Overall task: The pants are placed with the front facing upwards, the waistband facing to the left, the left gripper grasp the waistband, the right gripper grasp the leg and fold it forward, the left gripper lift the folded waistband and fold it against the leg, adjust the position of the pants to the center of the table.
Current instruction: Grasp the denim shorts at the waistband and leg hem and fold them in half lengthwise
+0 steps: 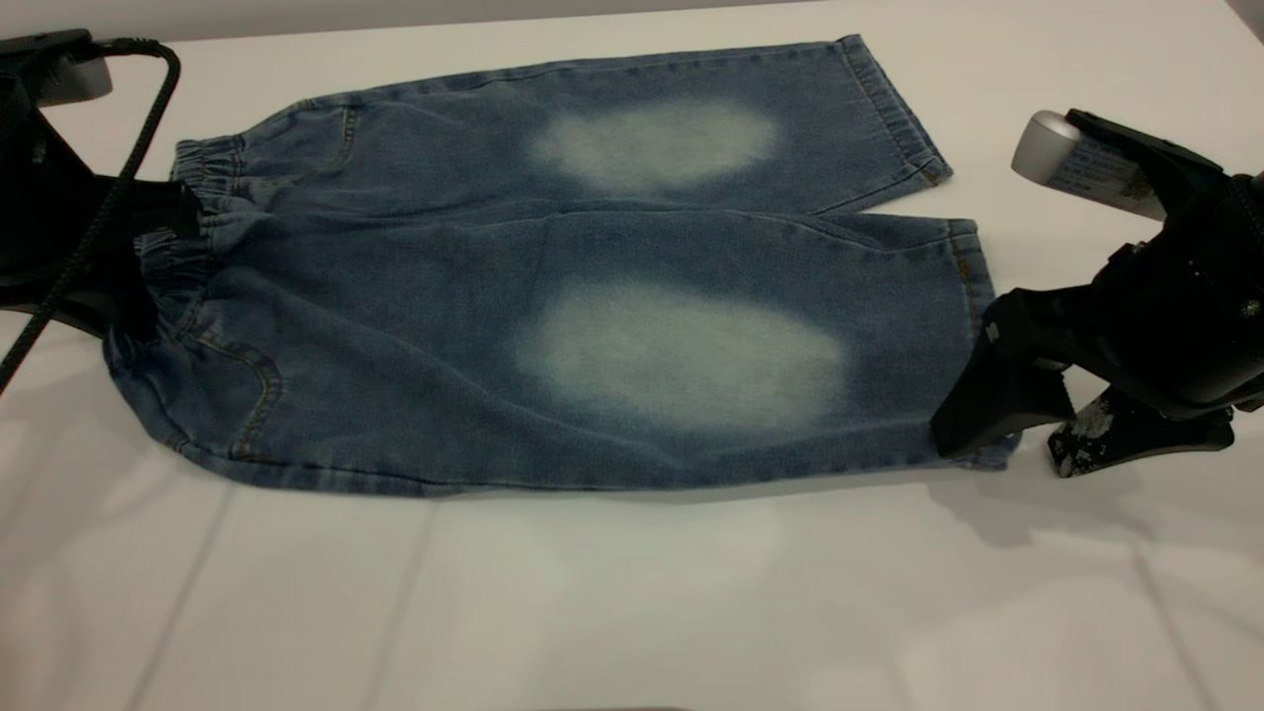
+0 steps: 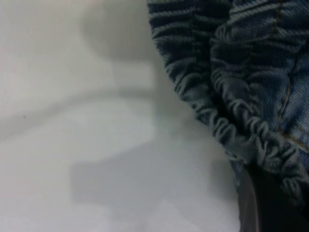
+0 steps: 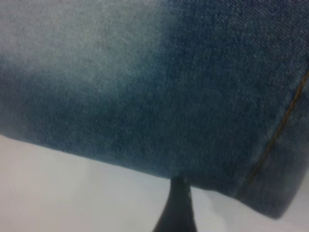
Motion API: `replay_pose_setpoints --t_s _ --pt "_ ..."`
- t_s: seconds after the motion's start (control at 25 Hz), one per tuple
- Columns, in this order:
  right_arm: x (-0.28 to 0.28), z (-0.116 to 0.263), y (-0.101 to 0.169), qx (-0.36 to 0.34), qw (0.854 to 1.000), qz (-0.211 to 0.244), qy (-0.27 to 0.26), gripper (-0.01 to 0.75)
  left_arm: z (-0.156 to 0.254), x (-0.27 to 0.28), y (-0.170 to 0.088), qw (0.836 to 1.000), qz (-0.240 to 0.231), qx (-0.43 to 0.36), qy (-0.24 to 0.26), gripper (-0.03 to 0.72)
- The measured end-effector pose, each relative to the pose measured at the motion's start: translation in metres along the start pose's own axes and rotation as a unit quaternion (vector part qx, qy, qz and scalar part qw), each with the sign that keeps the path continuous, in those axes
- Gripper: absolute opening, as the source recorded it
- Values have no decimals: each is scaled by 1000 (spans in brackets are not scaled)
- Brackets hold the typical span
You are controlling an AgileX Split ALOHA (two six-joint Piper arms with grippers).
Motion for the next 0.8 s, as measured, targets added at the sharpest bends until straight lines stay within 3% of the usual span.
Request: replay_pose_setpoints --t_s 0.64,0.8 --pt "-2 -1 5 16 999 -27 -8 325 0 0 0 1000 0 0 -1 63" --pt "-12 5 3 11 999 -40 4 307 0 0 0 1000 0 0 -1 63"
Point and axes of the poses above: a point on each arm's last joint axis where the gripper is mounted, x pointing back along that axis away from the gripper, y along the wrist's bending axis when the last joint is at zero, z = x × y, the point moved 2 cm from there along -x, pointing out along that axis toward the gripper, and after that the axes turned 12 degrees about x, right-handed, at the moved point
